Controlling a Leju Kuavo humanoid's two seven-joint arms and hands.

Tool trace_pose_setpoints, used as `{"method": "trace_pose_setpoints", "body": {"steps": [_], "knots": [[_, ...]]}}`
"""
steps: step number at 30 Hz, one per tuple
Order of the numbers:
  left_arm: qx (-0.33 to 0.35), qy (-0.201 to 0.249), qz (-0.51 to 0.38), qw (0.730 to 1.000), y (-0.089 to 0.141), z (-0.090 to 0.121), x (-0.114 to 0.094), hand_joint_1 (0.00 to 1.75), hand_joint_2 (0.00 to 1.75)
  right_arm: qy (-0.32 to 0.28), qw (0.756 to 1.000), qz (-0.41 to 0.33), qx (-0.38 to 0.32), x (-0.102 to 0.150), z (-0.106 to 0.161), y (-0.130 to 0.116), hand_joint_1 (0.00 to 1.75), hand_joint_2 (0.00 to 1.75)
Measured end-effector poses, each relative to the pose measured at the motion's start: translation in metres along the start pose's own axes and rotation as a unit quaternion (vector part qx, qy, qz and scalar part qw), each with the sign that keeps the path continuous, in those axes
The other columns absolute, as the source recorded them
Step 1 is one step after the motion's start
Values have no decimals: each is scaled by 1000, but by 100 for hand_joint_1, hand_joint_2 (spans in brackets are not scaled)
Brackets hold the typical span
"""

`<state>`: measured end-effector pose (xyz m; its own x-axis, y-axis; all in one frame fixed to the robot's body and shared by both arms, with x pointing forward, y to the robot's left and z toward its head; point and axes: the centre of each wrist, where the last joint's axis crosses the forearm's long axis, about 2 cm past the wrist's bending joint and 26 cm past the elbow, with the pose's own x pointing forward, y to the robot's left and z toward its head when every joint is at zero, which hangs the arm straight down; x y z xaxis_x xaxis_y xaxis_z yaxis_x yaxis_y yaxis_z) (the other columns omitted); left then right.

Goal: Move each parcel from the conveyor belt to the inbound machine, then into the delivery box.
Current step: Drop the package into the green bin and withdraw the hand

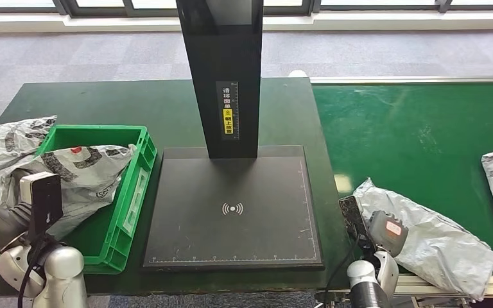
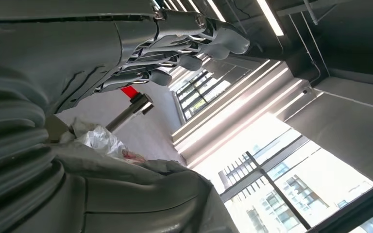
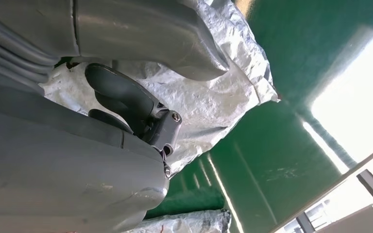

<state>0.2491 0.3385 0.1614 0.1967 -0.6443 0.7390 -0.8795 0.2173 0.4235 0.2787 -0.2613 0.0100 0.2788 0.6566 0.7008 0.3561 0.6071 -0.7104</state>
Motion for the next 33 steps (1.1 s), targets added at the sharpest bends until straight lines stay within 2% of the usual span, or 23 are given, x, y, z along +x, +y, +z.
{"method": "trace_pose_setpoints", "body": {"steps": [3, 23, 24, 25, 27, 28, 29, 33], "knots": [[9, -12, 34, 999, 2, 0, -5, 0, 0, 10, 1000, -5, -4, -1, 1, 0, 175, 0], [14, 0, 14, 1000, 7, -2, -11, 0, 0, 40, 999, 2, -24, -14, 10, -10, 175, 0], [15, 0, 17, 1000, 7, -2, -11, 0, 0, 41, 999, 7, -25, -14, 10, -10, 159, 0], [17, -1, 23, 1000, 7, -2, -11, 0, 0, 41, 999, 17, -26, -14, 10, -12, 121, 0], [24, -5, 44, 999, 9, -3, -11, 0, 87, 33, 998, 46, -30, -14, 9, -16, 34, 0], [29, -8, 63, 998, 9, -3, -11, 0, 131, 21, 997, 61, -36, -13, 8, -19, 6, 0], [35, -12, 91, 995, 8, -2, -11, 0, 175, 5, 996, 72, -46, -12, 7, -24, 0, 0], [40, -32, 234, 971, -6, 12, 5, 0, 175, -56, 990, 80, -105, 0, -5, -46, 0, 0]]}}
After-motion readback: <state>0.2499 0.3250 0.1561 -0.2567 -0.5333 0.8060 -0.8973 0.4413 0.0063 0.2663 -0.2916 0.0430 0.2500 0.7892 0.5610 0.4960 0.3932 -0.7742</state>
